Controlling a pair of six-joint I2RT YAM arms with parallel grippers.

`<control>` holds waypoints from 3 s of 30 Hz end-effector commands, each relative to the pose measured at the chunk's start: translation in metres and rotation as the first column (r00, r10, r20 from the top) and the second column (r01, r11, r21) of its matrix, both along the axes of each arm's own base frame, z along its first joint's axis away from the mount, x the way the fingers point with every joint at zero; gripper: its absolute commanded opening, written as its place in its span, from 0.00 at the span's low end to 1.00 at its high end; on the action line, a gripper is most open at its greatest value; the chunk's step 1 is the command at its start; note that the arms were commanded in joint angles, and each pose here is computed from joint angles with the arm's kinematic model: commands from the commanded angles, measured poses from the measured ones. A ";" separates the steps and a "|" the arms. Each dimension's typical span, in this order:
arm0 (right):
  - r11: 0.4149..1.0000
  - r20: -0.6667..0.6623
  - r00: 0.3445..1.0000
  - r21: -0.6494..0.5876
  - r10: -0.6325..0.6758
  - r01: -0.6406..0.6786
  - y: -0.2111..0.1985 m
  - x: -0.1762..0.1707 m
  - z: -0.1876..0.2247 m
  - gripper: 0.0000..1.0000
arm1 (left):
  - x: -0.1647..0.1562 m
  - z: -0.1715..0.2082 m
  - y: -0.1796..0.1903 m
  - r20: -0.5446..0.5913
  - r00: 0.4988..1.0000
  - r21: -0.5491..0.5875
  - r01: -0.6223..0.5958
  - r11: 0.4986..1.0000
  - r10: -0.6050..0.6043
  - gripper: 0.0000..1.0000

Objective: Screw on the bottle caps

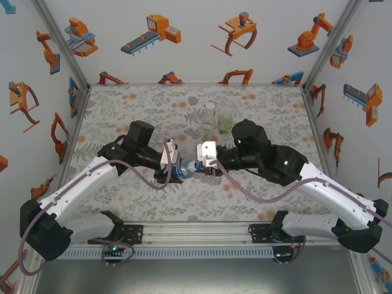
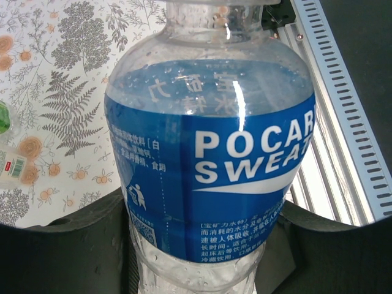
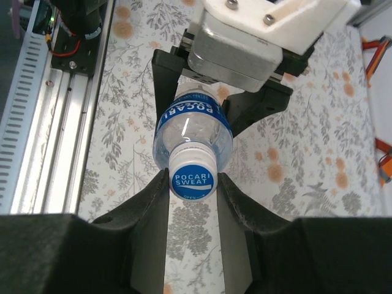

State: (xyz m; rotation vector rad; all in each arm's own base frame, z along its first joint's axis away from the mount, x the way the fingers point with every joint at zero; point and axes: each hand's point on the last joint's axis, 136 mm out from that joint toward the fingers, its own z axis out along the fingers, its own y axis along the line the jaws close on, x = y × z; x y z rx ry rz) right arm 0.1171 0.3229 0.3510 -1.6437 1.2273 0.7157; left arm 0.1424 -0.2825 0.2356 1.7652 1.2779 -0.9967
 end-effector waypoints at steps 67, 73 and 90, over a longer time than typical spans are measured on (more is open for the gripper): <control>0.976 0.195 0.959 -0.119 0.205 -0.184 -0.011 -0.018 -0.006 0.49 | -0.012 -0.001 -0.004 -0.019 0.995 0.005 0.097 0.995 -0.097 0.00; 0.970 0.179 0.956 -0.116 0.231 -0.213 -0.004 -0.020 -0.008 0.45 | -0.012 -0.001 -0.004 -0.024 0.995 0.009 0.099 0.995 -0.099 0.00; 0.993 0.018 0.996 -0.083 0.084 -0.082 0.006 -0.008 -0.015 0.15 | -0.008 -0.002 -0.004 -0.019 0.997 0.027 0.074 0.997 -0.074 0.00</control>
